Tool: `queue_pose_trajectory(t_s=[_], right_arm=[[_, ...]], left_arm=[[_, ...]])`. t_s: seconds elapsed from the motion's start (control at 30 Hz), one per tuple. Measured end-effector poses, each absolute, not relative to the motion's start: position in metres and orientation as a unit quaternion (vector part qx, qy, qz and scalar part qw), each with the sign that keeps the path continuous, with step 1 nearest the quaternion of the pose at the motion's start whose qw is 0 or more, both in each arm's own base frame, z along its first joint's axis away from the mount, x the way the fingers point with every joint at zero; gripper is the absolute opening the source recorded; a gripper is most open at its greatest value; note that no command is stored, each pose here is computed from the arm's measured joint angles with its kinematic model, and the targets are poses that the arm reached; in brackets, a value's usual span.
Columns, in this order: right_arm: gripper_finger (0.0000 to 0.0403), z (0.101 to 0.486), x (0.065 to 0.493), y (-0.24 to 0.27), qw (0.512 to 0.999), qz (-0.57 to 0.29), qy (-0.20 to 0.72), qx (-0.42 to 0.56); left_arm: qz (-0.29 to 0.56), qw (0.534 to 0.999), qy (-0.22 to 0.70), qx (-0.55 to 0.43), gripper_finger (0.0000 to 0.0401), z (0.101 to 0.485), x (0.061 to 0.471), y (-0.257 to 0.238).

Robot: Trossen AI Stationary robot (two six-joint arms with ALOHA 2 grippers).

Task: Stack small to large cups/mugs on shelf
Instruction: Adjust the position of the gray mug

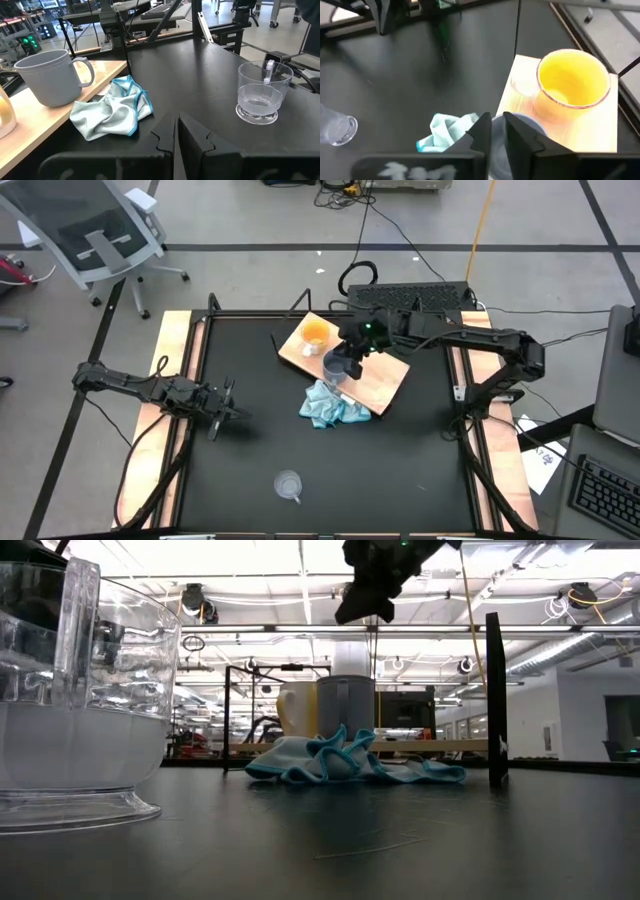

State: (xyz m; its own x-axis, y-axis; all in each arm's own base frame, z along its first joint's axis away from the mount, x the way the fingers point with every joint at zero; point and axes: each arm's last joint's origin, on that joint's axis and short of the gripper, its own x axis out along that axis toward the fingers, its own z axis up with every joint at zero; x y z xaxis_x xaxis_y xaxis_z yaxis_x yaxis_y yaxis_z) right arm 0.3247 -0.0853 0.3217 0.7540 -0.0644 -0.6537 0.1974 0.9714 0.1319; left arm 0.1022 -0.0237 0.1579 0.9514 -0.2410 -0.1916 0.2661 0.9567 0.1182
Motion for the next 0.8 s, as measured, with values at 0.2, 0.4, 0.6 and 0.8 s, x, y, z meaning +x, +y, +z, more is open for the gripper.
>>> queue_pose_trajectory(t_s=[0.2,0.4,0.6,0.8], right_arm=[[0.0113,0.320,0.336,-0.092,0.918,-0.078,0.375,0.105],[0.0185,0.328,0.335,-0.111,0.898,-0.107,0.406,0.131],[0.0224,0.330,0.328,-0.130,0.869,-0.128,0.454,0.149],[0.0227,0.329,0.326,-0.136,0.873,-0.116,0.460,0.112]], left_arm=[[-0.129,0.985,0.088,0.068,0.0024,0.158,0.102,-0.024],[-0.128,0.985,0.088,0.068,0.0024,0.158,0.102,-0.024],[-0.129,0.985,0.088,0.070,0.0024,0.158,0.102,-0.024],[-0.129,0.985,0.088,0.072,0.0024,0.158,0.102,-0.024]])
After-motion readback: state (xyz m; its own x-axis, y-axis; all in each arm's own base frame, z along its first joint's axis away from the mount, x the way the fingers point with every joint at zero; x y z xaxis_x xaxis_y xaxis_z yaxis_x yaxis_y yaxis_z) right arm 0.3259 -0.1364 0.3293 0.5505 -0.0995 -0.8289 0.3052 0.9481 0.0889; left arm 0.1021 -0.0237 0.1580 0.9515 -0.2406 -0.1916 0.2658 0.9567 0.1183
